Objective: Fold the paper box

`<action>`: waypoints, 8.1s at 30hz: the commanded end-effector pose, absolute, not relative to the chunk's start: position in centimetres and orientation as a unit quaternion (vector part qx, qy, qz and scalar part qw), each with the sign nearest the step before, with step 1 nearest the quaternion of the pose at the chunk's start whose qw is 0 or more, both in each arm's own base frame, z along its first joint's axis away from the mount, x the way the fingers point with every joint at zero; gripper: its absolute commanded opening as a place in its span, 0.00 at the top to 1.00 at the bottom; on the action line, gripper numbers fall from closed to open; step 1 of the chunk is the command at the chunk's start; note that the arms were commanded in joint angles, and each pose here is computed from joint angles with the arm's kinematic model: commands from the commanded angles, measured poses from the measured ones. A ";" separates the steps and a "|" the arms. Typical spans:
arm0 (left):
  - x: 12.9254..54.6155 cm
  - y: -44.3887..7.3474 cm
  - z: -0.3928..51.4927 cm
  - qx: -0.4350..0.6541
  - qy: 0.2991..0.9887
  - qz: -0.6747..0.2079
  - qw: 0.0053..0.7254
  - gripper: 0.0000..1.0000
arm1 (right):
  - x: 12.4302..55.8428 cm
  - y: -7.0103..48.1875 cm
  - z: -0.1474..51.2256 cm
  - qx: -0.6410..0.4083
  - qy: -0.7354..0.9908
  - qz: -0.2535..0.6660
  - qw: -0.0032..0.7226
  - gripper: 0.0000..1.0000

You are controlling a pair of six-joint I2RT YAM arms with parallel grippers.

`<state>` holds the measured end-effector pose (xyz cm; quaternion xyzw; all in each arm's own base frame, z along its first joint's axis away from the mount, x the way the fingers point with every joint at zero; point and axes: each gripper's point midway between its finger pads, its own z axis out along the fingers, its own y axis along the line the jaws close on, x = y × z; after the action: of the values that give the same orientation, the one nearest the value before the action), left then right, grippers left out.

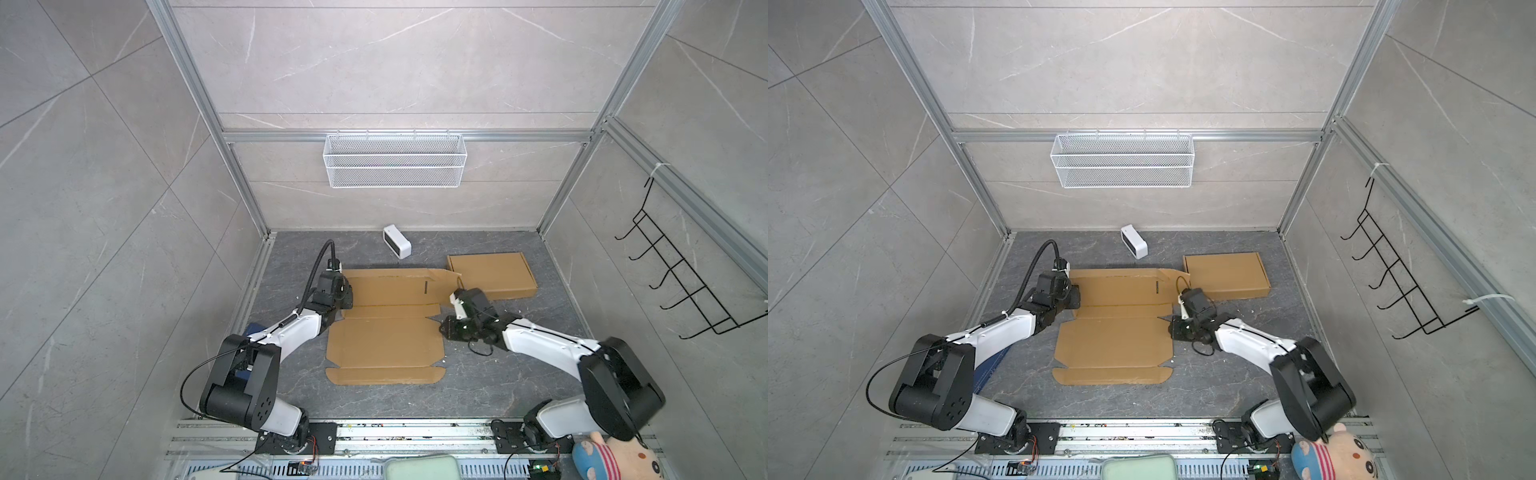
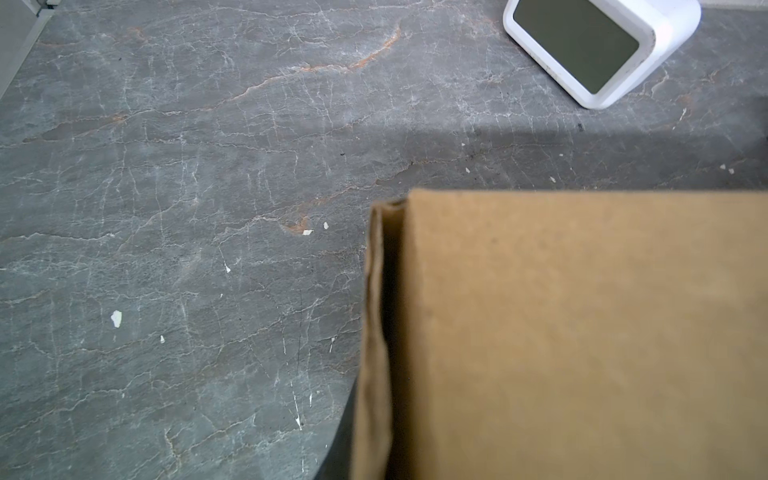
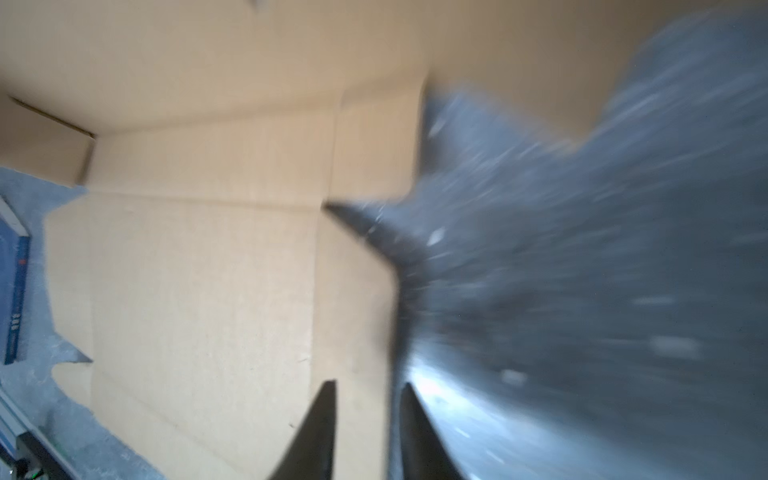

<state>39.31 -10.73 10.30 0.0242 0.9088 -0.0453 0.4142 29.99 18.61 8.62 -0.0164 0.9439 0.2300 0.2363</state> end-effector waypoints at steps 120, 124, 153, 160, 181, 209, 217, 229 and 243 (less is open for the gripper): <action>39.1 -12.6 12.2 0.010 0.873 -0.066 0.483 1.00 | 33.4 24.4 21.3 -0.156 0.845 0.442 0.256 0.31; 39.2 -12.7 12.2 0.019 0.874 -0.061 0.481 1.00 | 34.3 22.3 22.6 -0.142 0.840 0.446 0.273 0.32; 39.5 -13.0 11.7 0.023 0.877 -0.066 0.476 1.00 | 41.5 13.5 13.4 -0.201 0.916 0.190 0.289 0.40; 39.5 -13.0 12.6 0.018 0.874 -0.067 0.480 1.00 | 37.0 15.9 14.4 -0.268 0.900 0.225 0.261 0.41; 39.8 -13.5 12.1 0.019 0.878 -0.077 0.472 1.00 | 39.5 23.0 15.1 -0.288 0.859 0.174 0.385 0.36; 39.6 -14.8 13.7 -0.014 0.870 -0.120 0.478 1.00 | 42.0 18.7 11.4 -0.096 0.870 -0.169 0.454 0.99; 39.6 -15.3 13.9 -0.008 0.870 -0.123 0.478 1.00 | 41.6 19.9 10.1 -0.095 0.881 -0.147 0.440 1.00; 39.8 -14.8 13.1 0.015 0.880 -0.086 0.466 1.00 | 39.7 22.0 12.0 -0.134 0.893 -0.006 0.431 0.54; 39.0 -13.4 14.0 0.074 0.934 -0.043 0.348 1.00 | 36.1 22.6 16.1 -0.182 0.898 0.122 0.382 0.18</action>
<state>40.07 -13.70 14.70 0.0462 0.9143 -0.0456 0.3998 37.63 22.02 14.54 -0.1644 0.8998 0.0829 0.3955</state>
